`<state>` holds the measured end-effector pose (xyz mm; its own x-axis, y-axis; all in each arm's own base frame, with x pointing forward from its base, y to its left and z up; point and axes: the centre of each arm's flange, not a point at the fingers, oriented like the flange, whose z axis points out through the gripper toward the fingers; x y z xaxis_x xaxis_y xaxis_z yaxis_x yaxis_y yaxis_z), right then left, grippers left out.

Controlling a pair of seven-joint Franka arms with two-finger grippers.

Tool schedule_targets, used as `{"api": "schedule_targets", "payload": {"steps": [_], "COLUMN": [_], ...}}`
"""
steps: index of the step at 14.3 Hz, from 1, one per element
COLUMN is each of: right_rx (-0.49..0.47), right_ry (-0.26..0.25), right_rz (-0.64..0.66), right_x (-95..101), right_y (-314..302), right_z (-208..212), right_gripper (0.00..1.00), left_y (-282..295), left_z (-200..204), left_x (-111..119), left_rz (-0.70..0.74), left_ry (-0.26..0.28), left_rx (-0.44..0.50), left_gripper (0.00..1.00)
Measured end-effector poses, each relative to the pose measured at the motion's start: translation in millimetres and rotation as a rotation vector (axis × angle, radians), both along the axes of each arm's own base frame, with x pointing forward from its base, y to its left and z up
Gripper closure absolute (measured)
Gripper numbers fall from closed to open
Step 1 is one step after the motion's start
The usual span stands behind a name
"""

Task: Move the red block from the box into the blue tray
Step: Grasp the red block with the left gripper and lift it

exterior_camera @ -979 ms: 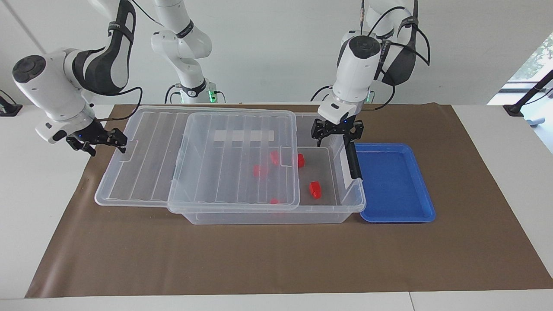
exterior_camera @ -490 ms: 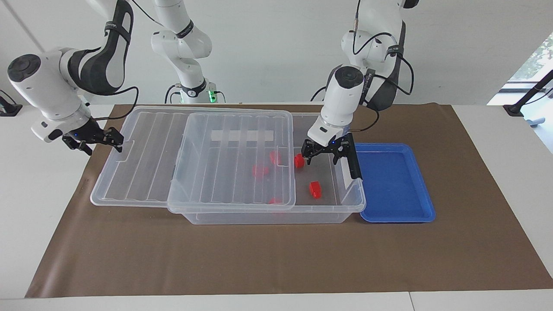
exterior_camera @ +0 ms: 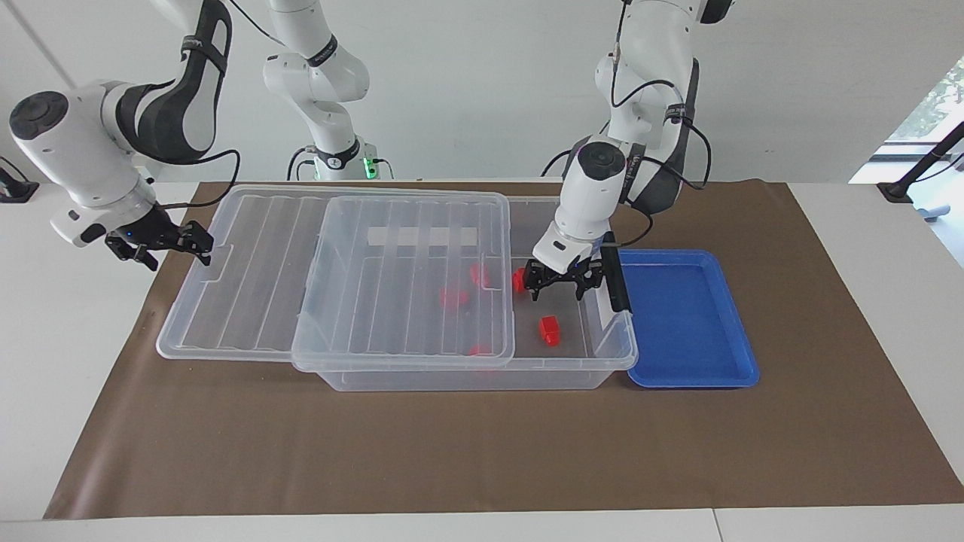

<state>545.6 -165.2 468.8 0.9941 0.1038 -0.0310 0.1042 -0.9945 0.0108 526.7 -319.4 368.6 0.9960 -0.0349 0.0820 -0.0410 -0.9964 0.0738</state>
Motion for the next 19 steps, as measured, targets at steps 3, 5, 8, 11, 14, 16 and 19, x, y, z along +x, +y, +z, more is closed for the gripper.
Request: {"api": "schedule_targets", "payload": {"steps": [3,5,8,11,14,16,19], "right_rx": [-0.003,-0.002,0.005,0.009,0.007,0.007,0.007], "right_ry": [-0.009,-0.006,0.024,0.055,0.080,0.108,0.110], "right_rz": [0.020,0.036,0.014,-0.035,-0.074,-0.081,-0.089], "right_x": [9.2,14.7,18.1,19.1,16.6,11.2,9.8], "right_y": [9.8,20.7,41.4,72.1,108.1,114.2,110.4], "right_z": [21.2,37.2,60.2,92.1,122.1,132.5,135.7], "right_gripper": [0.00,0.00,0.00,0.00,0.00,0.00,0.00], "left_y": [-3.2,-6.0,-9.0,-10.1,-10.2,-8.6,-4.0], "left_z": [-24.4,-37.9,-48.2,-54.8,-57.2,-57.0,-55.7], "left_x": [4.6,5.6,7.6,10.6,11.4,12.6,16.1], "left_rz": [0.008,0.006,0.006,0.008,0.009,0.006,0.008], "left_ry": [0.003,0.006,-0.004,-0.020,-0.023,-0.030,-0.039], "left_rx": [-0.003,-0.004,-0.012,-0.023,-0.025,-0.018,-0.011], "left_gripper": [0.04,0.05,0.06,0.07,0.22,0.49,0.66]}}
